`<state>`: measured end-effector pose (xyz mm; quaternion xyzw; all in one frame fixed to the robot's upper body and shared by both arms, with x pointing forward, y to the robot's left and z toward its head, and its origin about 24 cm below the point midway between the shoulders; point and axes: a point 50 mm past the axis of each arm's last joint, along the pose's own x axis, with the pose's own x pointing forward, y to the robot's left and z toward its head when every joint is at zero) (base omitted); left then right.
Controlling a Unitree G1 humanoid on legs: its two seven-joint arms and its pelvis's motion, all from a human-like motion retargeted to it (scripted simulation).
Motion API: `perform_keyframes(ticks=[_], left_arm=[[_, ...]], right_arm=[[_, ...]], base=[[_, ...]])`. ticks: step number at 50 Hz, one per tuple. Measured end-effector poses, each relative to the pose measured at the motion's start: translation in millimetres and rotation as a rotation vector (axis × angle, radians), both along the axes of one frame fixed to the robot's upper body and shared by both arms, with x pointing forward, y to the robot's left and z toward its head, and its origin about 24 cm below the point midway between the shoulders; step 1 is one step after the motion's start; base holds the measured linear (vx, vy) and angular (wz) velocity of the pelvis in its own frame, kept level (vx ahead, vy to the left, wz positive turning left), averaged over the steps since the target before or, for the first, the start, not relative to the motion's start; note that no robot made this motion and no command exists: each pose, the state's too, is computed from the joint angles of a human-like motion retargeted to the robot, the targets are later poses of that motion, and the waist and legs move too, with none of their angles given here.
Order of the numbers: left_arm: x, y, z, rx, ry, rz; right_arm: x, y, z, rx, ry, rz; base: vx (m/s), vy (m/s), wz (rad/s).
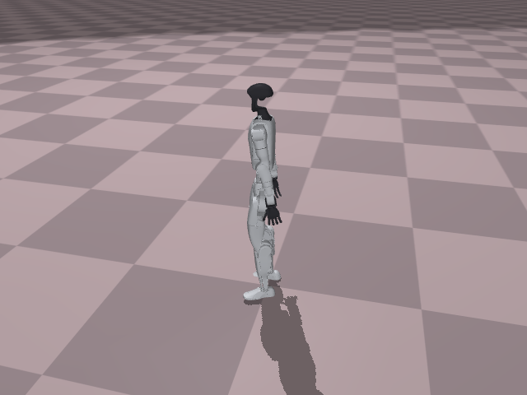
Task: Upper body actions
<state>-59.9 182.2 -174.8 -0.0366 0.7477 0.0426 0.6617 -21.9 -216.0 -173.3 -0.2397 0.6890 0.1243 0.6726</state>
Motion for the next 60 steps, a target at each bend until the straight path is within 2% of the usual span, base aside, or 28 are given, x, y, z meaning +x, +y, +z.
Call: perform_keyframes(ticks=[5,9,18,25,34,39,45,60], left_arm=[[21.9,11.6,-0.7,0.025,-0.017,0.037],[52.3,23.5,-0.8,0.046,-0.081,-0.004],[201.3,48.0,26.2,0.098,-0.429,0.012],[335.8,59.9,105.2,0.169,-0.830,-0.012],[430.9,69.1,226.1,0.207,-1.271,0.125],[456.2,67.4,282.0,0.190,-1.445,0.204],[467.1,68.5,319.3,0.265,-1.537,0.221],[468.6,65.8,325.5,0.252,-1.588,0.268]], right_arm=[[33.4,-6.3,0.7,-0.048,-0.061,0.186],[66.2,-0.7,1.4,-0.027,-0.133,0.242],[182.3,35.7,23.4,0.183,-0.377,-0.030],[307.6,76.8,95.9,0.387,-0.732,-0.122],[412.7,109.1,234.0,0.586,-1.177,-0.173],[437.6,108.2,301.4,0.593,-1.411,-0.105],[446.4,96.4,337.2,0.580,-1.556,-0.168],[443.1,78.9,318.4,0.586,-1.507,-0.333]], base=[[-0.05,0.03,-0.51],[-0.08,0.05,0.31],[-0.03,0.03,0.03],[0.02,0.04,0.01],[0.01,0.00,-0.01],[0.00,0.00,0.00],[0.00,0.00,0.00],[0.00,0.00,0.00]])
